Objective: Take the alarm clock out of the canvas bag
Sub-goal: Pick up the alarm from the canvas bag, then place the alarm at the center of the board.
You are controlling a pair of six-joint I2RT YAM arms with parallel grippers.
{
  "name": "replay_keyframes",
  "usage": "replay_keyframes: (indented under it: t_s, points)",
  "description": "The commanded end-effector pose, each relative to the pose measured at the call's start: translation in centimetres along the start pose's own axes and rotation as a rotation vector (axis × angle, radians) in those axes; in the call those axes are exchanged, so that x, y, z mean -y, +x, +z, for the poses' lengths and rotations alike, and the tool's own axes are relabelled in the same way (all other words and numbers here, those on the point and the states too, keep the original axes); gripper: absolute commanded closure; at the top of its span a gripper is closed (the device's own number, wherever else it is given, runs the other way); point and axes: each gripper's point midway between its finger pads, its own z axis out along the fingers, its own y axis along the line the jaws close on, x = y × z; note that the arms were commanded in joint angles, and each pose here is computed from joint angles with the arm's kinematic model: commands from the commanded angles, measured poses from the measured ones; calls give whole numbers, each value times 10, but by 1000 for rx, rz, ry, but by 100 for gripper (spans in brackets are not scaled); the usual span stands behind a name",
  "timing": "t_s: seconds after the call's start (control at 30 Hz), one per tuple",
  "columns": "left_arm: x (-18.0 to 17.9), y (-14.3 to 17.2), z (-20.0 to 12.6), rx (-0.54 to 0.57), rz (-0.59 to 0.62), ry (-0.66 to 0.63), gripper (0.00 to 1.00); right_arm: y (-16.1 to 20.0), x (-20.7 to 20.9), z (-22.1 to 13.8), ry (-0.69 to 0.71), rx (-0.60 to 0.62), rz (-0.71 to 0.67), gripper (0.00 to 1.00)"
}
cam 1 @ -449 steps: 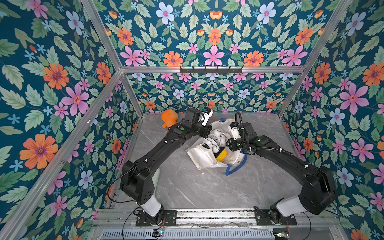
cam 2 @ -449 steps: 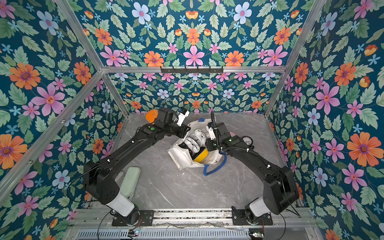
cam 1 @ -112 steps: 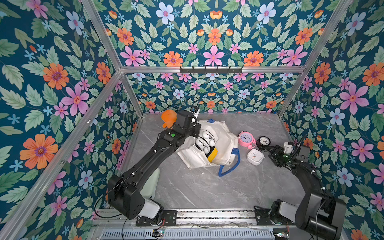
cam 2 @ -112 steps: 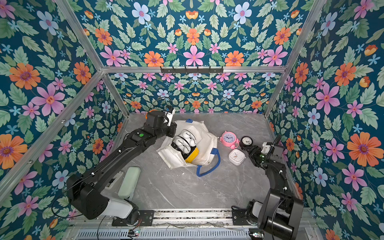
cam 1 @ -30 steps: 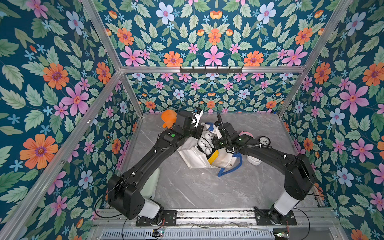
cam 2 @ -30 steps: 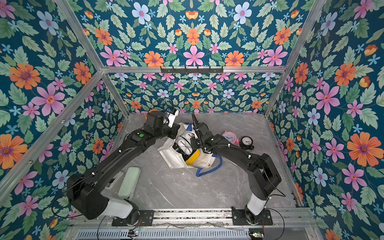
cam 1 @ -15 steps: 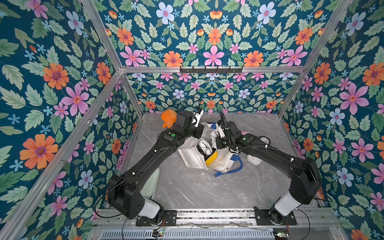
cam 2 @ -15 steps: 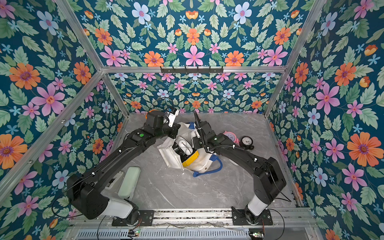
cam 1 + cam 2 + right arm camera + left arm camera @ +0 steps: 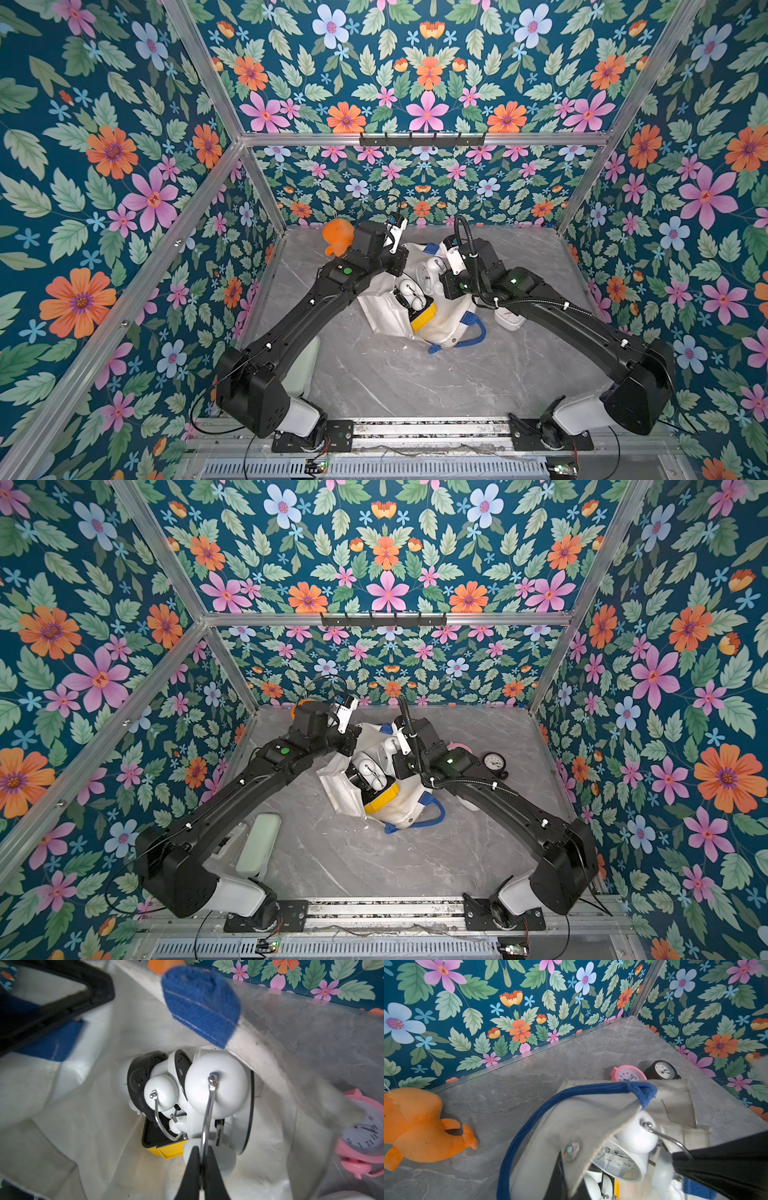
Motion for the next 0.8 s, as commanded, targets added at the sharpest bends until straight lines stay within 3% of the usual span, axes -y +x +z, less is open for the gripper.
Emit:
replay_keyframes:
  t_s: [0.0, 0.37, 0.77]
  points:
    - [-1, -18, 0, 78, -6, -3, 100, -12, -10, -17, -49, 46, -54, 100]
    - [-4, -16, 5, 75, -24, -21, 100, -18, -19, -78, -97, 115, -140, 100]
    - [-12, -21, 4, 93, -55, -67, 100, -23, -19, -137, -107, 178, -145, 100]
